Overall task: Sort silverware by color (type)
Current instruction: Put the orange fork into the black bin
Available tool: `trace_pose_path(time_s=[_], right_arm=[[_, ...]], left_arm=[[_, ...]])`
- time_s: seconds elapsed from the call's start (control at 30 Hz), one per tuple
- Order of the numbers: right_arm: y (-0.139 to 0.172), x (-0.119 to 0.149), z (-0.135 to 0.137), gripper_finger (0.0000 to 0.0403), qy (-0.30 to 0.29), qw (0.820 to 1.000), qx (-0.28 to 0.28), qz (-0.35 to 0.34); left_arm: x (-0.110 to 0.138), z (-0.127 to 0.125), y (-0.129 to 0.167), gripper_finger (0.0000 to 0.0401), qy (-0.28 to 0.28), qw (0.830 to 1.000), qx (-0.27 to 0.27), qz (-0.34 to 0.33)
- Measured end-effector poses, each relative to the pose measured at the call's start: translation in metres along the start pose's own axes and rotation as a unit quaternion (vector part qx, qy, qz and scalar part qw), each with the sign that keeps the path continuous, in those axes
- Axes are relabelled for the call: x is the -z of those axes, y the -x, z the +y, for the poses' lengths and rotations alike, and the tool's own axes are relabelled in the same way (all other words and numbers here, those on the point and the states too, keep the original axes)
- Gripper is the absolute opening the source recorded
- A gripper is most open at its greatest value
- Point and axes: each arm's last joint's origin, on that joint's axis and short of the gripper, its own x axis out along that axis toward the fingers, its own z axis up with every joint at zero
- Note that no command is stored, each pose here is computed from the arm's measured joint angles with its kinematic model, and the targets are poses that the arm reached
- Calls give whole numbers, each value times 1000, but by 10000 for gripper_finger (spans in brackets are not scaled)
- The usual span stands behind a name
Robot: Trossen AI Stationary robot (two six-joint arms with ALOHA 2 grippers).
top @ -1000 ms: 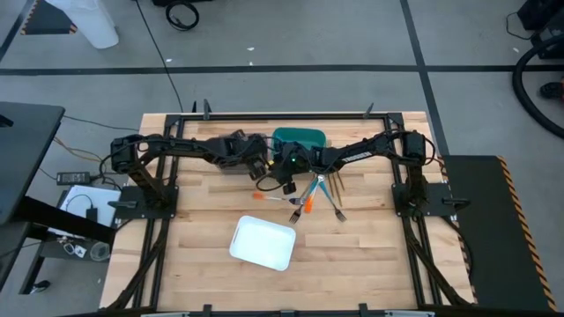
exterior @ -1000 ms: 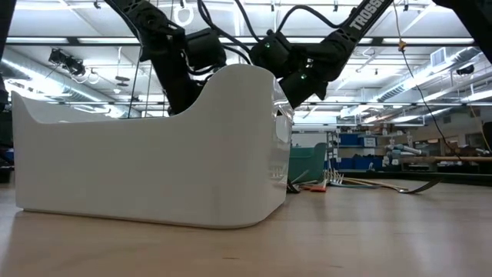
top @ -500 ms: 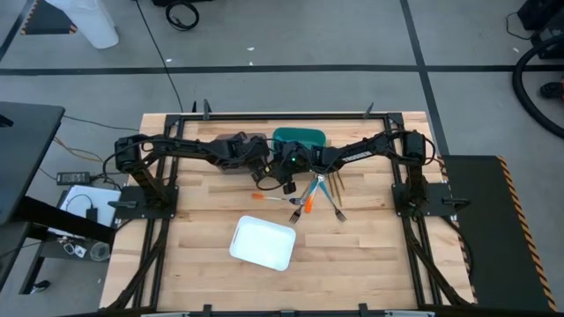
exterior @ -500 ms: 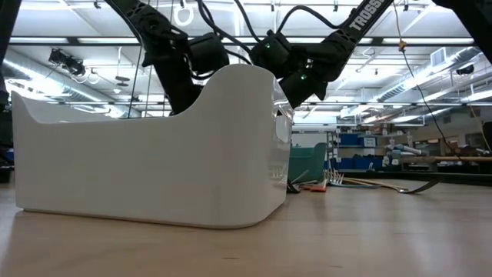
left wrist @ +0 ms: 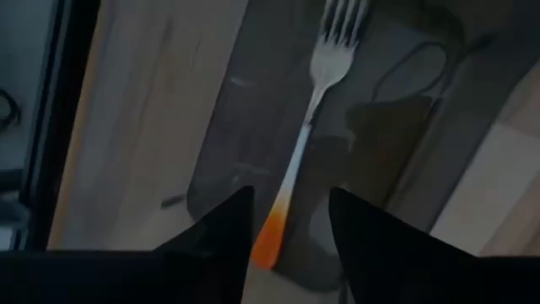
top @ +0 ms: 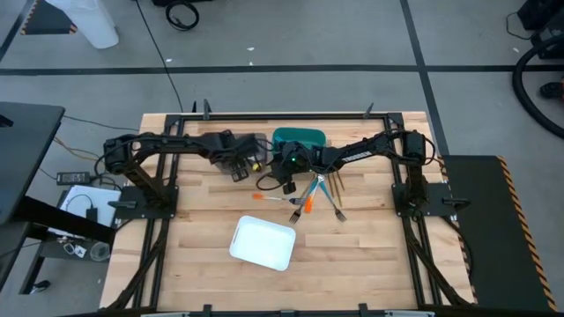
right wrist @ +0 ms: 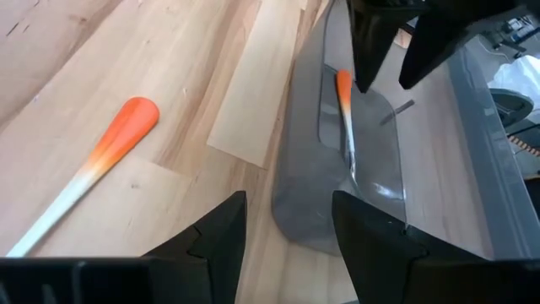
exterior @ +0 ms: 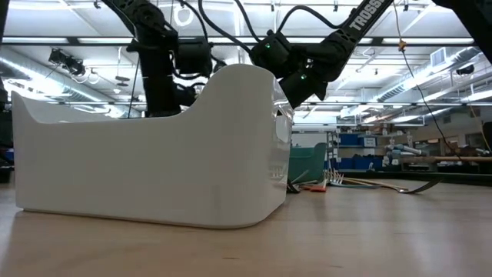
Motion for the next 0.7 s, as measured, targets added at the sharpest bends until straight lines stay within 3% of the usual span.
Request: trace_pose_path(time_s=[0.13,0.33,0.57,0.7], right_arm=[[0,1,0,187,-8,1000,1,7],[12,-2,0,187,-25,999,10,45],[37,-20,4,187,-89,994,2,58],[54,-31,13,187,-108,991,-14,74]], left_arm=[[0,-1,11,160,3,1000,-4,-19],[9,-9,45,160,0,994,-42,-104],[40,-23,70,160,31,983,-6,-180],[53,-38,84,160,17,976,23,-215]])
